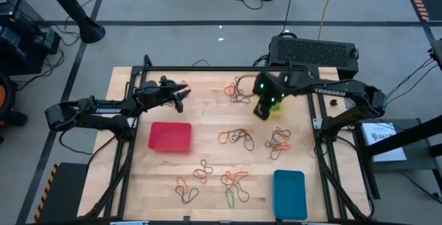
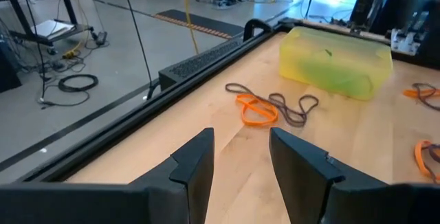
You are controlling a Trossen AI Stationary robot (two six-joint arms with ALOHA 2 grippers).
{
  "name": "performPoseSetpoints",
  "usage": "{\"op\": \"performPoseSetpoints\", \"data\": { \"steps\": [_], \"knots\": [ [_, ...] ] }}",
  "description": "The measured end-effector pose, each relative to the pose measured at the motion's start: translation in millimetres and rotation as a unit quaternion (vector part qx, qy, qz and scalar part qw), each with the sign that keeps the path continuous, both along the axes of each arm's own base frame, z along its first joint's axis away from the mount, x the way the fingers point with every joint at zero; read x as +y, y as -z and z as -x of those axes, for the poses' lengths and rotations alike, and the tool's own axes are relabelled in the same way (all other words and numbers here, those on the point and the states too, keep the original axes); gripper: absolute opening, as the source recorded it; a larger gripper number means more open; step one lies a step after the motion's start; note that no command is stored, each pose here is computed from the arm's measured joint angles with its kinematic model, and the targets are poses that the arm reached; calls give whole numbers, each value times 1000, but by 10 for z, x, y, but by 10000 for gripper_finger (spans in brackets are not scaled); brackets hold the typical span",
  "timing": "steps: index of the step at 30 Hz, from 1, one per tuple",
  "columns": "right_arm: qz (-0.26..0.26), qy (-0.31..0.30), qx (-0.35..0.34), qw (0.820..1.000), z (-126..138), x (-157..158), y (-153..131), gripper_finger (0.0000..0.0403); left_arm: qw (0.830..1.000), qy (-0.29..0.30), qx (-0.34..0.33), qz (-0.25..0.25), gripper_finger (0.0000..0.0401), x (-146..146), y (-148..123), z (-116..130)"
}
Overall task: Sort rubber bands into baskets
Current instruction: Put the green rubber band into the yellow bin
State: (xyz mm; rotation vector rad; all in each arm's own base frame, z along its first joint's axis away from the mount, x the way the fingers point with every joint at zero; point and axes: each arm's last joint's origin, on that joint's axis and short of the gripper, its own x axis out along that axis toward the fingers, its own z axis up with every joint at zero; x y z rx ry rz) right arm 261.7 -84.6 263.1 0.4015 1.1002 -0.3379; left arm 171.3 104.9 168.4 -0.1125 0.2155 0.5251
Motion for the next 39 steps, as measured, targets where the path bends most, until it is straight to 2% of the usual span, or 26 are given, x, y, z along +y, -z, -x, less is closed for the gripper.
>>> {"op": "performPoseSetpoints", "data": {
  "steps": [4,7,9,11,15,19,21,24,28,34,39],
  "knots": [
    [-12,-111,-78,991,-220,417,55,102,1000,1,4,-1,148,-1,6,1],
    [-5,-216,-129,968,-334,769,136,102,1000,2,6,-5,148,-1,5,1],
    [8,-291,-148,945,-371,987,223,102,1000,4,9,-12,148,-1,4,1],
    [30,-371,-172,912,-415,1184,314,102,1000,4,10,-13,148,-1,4,1],
    [88,-502,-207,835,-498,1527,552,102,1000,4,10,-13,148,-1,3,1],
    [143,-586,-237,761,-631,1786,767,102,1000,19,9,-10,148,-8,5,-3],
    [163,-599,-264,738,-722,1878,868,102,1000,25,9,-11,148,-11,5,-5],
    [176,-587,-319,723,-861,2010,992,102,999,28,13,-19,148,-12,5,-5],
    [163,-563,-371,720,-977,2166,1129,102,999,28,13,-17,148,-12,6,-5],
    [117,-579,-367,719,-1111,2464,1209,102,999,30,27,-6,148,-18,40,2],
    [92,-606,-305,729,-1205,2687,1210,102,999,32,39,19,148,-27,81,12]
  ]
}}
